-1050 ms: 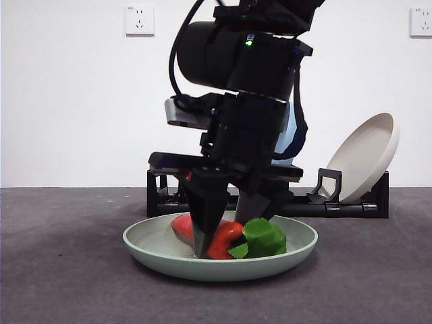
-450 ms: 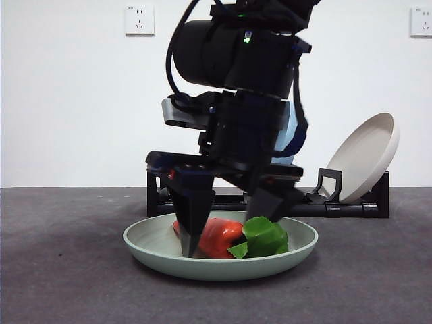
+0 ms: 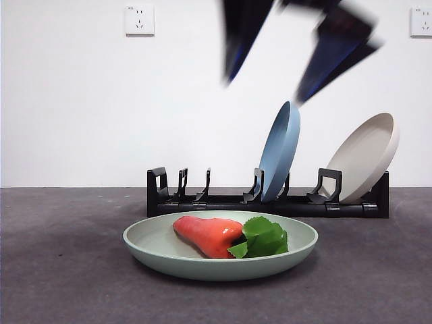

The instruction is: Take the green plate from the plate rack,put the plate on the table,take the carrot from the table,put the carrot in the plate

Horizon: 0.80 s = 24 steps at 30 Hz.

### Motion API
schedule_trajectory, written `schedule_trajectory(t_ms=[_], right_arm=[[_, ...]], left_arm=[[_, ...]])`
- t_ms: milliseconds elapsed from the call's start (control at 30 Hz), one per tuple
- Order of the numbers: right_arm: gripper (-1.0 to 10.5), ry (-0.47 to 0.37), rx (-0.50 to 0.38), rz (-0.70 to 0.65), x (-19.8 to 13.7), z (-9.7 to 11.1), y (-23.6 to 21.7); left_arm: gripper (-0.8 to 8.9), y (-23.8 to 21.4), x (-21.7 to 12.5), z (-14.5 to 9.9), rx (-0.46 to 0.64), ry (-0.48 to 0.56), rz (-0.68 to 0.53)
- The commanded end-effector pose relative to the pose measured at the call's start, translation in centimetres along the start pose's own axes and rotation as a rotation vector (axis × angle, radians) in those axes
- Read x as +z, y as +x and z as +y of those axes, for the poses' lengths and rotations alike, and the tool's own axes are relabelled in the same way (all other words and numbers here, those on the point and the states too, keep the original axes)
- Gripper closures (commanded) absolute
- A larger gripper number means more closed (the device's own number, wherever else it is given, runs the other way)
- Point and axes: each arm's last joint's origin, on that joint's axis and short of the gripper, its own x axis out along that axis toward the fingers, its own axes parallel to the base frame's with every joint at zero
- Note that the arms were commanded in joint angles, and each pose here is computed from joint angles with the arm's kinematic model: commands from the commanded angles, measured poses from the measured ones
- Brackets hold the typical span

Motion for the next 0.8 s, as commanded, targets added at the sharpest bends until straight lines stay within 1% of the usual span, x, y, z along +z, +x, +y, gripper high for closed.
schedule_trajectory(t_ms=[33,167,233,267,300,333,367,433,467,500,700,800], right_arm=[[4.8,0.006,0.009,-0.033,-1.5,-0.4,-3.5],[4.9,0.02,0.024,-0.108,-3.7,-0.9,-7.6],[5.6,0.042,0.032,-0.138,-4.6,-1.2,-9.1],[6.3,0.056,0.036,-0.153,-5.2,-1.3,-9.9],[6.8,0.063,0.038,-0.162,-5.6,-1.4,-10.4],[7.3,0.066,0.04,-0.168,-6.1,-1.5,-10.9],[8.0,0.071,0.041,-0.173,-6.6,-1.6,-11.4],[9.0,0.072,0.043,-0.178,-7.3,-1.8,-12.1],[9.6,0.072,0.043,-0.181,-7.7,-1.9,-12.4],[9.6,0.071,0.044,-0.183,-7.9,-1.9,-12.6],[9.6,0.073,0.046,-0.201,-8.4,-2.0,-13.2],[9.4,0.072,0.047,-0.2,-8.4,-2.0,-13.2]], left_arm=[[4.06,0.0,-0.4,0.1,0.005,0.004,0.03],[4.09,0.0,-0.9,0.1,0.009,-0.005,0.083],[4.1,-0.1,-1.1,0.1,0.011,-0.012,0.104],[4.18,-0.1,-1.3,0.1,0.012,-0.014,0.118],[4.54,-0.1,-1.4,0.1,0.01,-0.01,0.128],[5.25,-0.1,-1.4,0.1,0.011,-0.006,0.137],[6.54,-0.1,-1.6,0.1,0.012,-0.002,0.149],[8.39,-0.1,-1.7,0.2,0.013,0.003,0.162],[8.19,-0.1,-1.7,0.2,0.013,0.002,0.166],[8.19,-0.1,-1.7,0.2,0.014,-0.001,0.166],[8.18,-0.1,-1.7,0.2,0.016,-0.013,0.166],[8.17,-0.1,-1.7,0.2,0.016,-0.012,0.167]])
